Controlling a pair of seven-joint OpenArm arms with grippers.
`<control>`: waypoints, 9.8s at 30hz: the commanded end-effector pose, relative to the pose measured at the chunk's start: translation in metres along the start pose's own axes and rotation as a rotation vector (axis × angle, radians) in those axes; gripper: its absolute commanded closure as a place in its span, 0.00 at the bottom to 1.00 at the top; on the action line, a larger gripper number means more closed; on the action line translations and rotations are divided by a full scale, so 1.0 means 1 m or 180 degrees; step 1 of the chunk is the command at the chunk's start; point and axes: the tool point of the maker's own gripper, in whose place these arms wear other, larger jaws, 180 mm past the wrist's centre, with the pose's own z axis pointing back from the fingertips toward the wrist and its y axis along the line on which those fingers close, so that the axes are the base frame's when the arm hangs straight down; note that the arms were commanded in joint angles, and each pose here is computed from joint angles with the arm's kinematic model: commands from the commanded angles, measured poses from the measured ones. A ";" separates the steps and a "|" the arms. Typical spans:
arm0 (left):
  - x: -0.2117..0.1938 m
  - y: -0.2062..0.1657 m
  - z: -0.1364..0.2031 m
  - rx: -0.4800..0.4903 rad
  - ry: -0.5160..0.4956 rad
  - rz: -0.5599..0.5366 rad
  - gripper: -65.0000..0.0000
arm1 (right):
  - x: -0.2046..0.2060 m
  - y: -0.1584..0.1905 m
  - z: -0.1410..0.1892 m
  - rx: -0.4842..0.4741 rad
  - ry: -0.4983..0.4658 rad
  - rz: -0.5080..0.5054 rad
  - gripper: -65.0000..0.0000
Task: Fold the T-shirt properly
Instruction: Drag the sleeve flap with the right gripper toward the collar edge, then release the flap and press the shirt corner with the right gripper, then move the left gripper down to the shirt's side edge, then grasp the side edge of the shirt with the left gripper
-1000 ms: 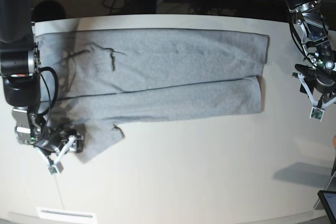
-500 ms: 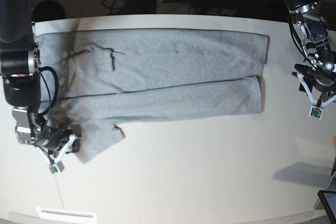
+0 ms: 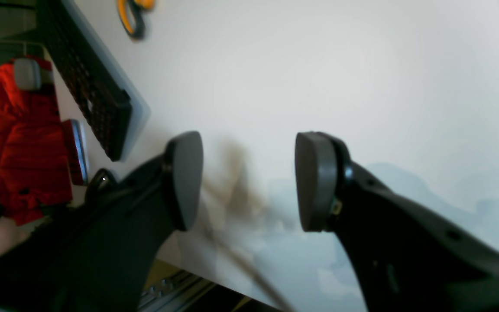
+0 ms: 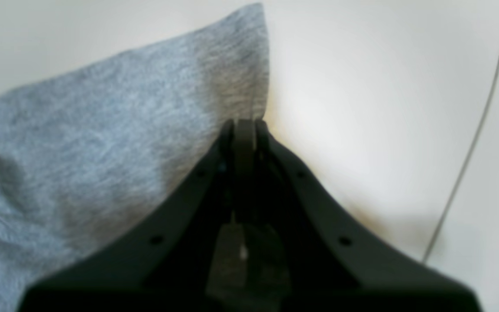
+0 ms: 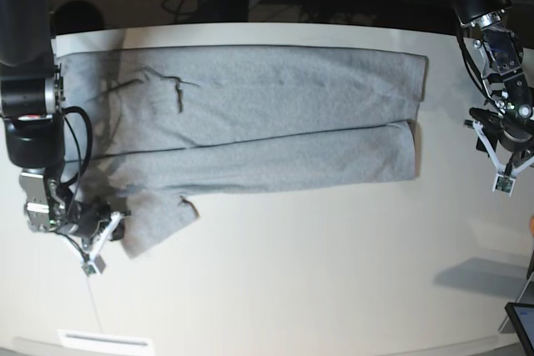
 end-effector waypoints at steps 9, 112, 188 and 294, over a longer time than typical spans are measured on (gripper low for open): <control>0.006 0.014 0.004 0.0123 -0.0052 -0.0017 0.49 | 0.029 -0.002 0.042 -0.0127 -0.0242 0.0237 1.00; 0.031 -0.016 0.001 -0.0097 -0.0314 -0.0298 0.49 | -0.172 0.081 0.181 -0.0525 0.0922 0.0727 1.00; 0.117 -0.133 -0.049 -0.2624 -0.0150 0.1490 0.49 | -0.148 0.032 0.212 -0.0918 0.0409 0.0629 0.67; 0.117 -0.140 -0.055 -0.2651 -0.0101 0.1714 1.00 | -0.153 0.033 0.213 -0.0905 0.0456 0.0623 0.67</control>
